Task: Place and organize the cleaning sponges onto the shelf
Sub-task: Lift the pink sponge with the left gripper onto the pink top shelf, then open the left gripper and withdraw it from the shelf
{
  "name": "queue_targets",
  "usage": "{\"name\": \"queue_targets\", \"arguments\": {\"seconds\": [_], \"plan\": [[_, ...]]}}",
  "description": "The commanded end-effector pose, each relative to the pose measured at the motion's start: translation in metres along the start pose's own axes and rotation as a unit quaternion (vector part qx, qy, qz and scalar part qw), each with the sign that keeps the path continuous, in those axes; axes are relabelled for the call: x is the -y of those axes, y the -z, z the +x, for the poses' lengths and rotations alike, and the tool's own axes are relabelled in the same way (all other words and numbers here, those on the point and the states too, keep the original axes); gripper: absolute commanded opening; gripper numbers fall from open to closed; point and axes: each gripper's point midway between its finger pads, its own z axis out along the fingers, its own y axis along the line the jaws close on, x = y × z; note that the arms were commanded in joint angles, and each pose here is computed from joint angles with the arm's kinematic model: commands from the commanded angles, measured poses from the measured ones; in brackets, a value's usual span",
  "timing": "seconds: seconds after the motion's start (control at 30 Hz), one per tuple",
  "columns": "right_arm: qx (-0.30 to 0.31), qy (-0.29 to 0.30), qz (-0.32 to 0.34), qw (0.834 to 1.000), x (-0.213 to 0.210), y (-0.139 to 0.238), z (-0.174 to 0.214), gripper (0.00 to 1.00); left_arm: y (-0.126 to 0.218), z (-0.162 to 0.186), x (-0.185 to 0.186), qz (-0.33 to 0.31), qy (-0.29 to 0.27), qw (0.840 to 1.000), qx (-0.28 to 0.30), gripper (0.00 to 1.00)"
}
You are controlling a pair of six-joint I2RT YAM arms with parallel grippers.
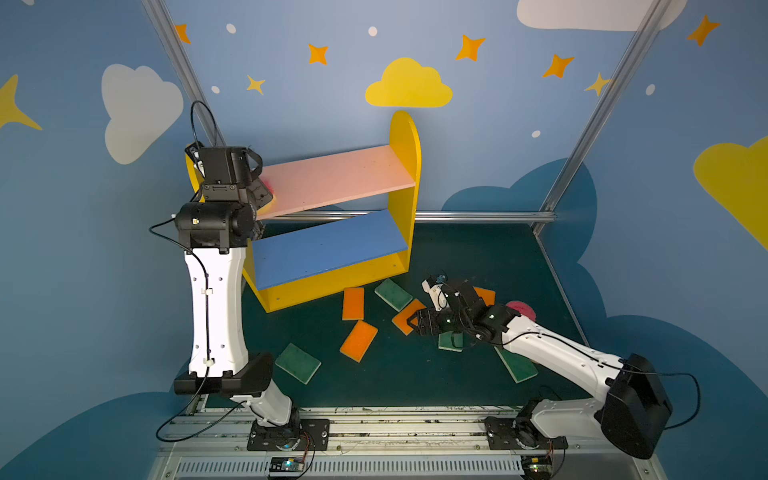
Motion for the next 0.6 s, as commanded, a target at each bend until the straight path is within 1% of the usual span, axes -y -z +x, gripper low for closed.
{"name": "queue_targets", "arguments": {"seconds": [0.0, 0.07, 0.13, 0.23, 0.33, 0.37, 0.43, 0.53, 0.57], "plan": [[0.005, 0.009, 0.006, 1.0, 0.0, 0.002, -0.001, 0.83, 0.031, -0.017, 0.029, 0.064, -0.047, 0.996, 0.035, 0.7], [0.006, 0.01, 0.01, 1.0, 0.002, 0.003, -0.002, 0.83, 0.043, -0.015, 0.044, 0.089, -0.077, 0.992, 0.039, 0.73], [0.011, -0.002, 0.031, 0.999, 0.01, 0.004, -0.003, 0.83, 0.055, -0.005, 0.06, 0.109, -0.112, 0.987, 0.034, 0.75], [0.025, -0.007, 0.057, 0.998, 0.021, 0.008, -0.007, 0.83, 0.066, 0.02, 0.083, 0.138, -0.161, 0.977, 0.014, 0.76], [0.04, -0.024, 0.068, 0.997, 0.032, 0.015, -0.014, 0.83, 0.074, 0.05, 0.106, 0.175, -0.19, 0.966, -0.008, 0.77], [0.044, -0.033, 0.07, 0.996, 0.036, 0.018, -0.016, 0.83, 0.077, 0.061, 0.115, 0.194, -0.197, 0.961, -0.017, 0.79], [0.053, -0.059, 0.076, 0.994, 0.049, 0.023, -0.018, 0.83, 0.083, 0.086, 0.134, 0.237, -0.207, 0.948, -0.039, 0.86], [0.064, -0.094, 0.082, 0.99, 0.069, 0.034, -0.021, 0.83, 0.088, 0.115, 0.153, 0.273, -0.217, 0.936, -0.056, 0.92], [0.065, -0.104, 0.088, 0.989, 0.076, 0.039, -0.021, 0.83, 0.088, 0.123, 0.158, 0.28, -0.219, 0.933, -0.061, 0.96]]}}
